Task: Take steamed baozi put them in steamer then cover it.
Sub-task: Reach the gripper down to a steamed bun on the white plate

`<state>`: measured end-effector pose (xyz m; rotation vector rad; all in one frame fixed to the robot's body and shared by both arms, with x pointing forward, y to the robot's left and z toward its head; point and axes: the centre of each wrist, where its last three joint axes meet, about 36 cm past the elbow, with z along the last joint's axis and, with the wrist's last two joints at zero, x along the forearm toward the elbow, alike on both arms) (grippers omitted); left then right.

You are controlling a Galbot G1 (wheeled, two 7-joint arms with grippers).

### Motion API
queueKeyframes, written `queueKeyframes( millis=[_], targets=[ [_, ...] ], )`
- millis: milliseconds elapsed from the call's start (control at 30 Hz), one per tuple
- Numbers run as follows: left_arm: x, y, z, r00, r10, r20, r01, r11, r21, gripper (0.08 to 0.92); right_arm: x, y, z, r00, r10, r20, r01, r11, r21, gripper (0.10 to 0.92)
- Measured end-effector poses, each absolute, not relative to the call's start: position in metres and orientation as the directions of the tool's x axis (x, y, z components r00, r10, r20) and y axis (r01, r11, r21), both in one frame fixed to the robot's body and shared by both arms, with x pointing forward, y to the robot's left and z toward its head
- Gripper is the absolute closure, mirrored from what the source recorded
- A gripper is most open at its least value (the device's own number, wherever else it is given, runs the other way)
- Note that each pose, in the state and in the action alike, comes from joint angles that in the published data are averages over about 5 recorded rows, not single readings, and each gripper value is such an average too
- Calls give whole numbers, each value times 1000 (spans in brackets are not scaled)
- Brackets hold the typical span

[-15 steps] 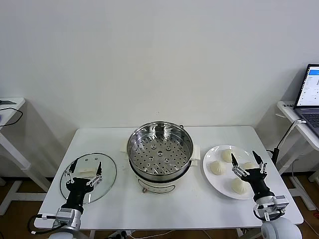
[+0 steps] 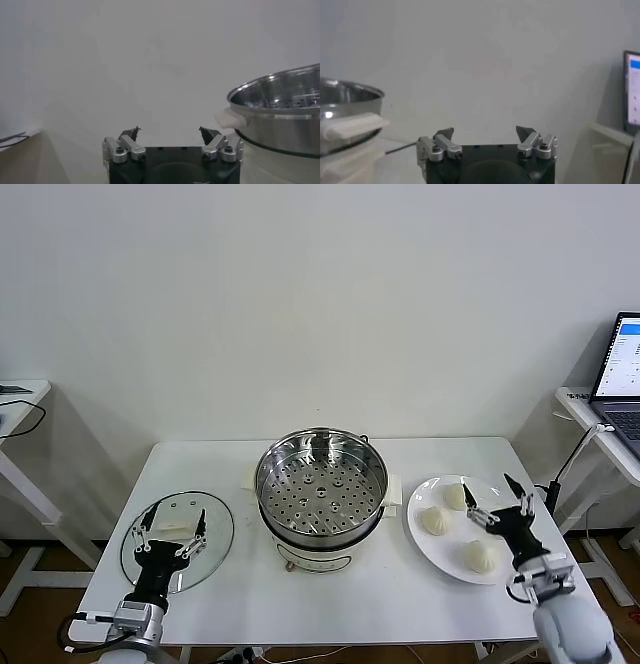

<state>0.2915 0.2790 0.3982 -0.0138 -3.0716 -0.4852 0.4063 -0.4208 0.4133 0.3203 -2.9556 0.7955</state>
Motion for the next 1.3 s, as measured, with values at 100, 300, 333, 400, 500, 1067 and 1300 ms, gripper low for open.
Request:
queueKeyframes(
  millis=[100, 300, 333, 400, 500, 1067, 1300],
  targets=[
    [292, 280, 401, -1000, 6, 26, 13, 950, 313, 177, 430, -432, 433, -951, -235, 199, -308, 744, -593, 200],
    [292, 279, 405, -1000, 10, 15, 14, 948, 317, 177, 480, -447, 471, -849, -319, 422, -529, 487, -695, 200],
    [292, 279, 406, -1000, 10, 14, 14, 948, 317, 177, 488, -449, 477, -825, -324, 462, -564, 444, -696, 200],
    [292, 279, 406, -1000, 10, 12, 13, 949, 316, 177, 504, -451, 487, -773, -328, 543, -634, 360, -684, 200],
    [292, 278, 406, -1000, 10, 12, 13, 949, 314, 177, 527, -454, 500, -688, -315, 654, -725, 248, -643, 200],
    [293, 284, 402, -1000, -18, 25, -9, 949, 315, 177, 635, -441, 513, -351, -101, 931, -934, -27, -355, 200],
    [293, 285, 401, -999, -21, 28, -11, 949, 315, 177, 659, -424, 497, -296, -56, 953, -953, -45, -299, 200]
  ],
)
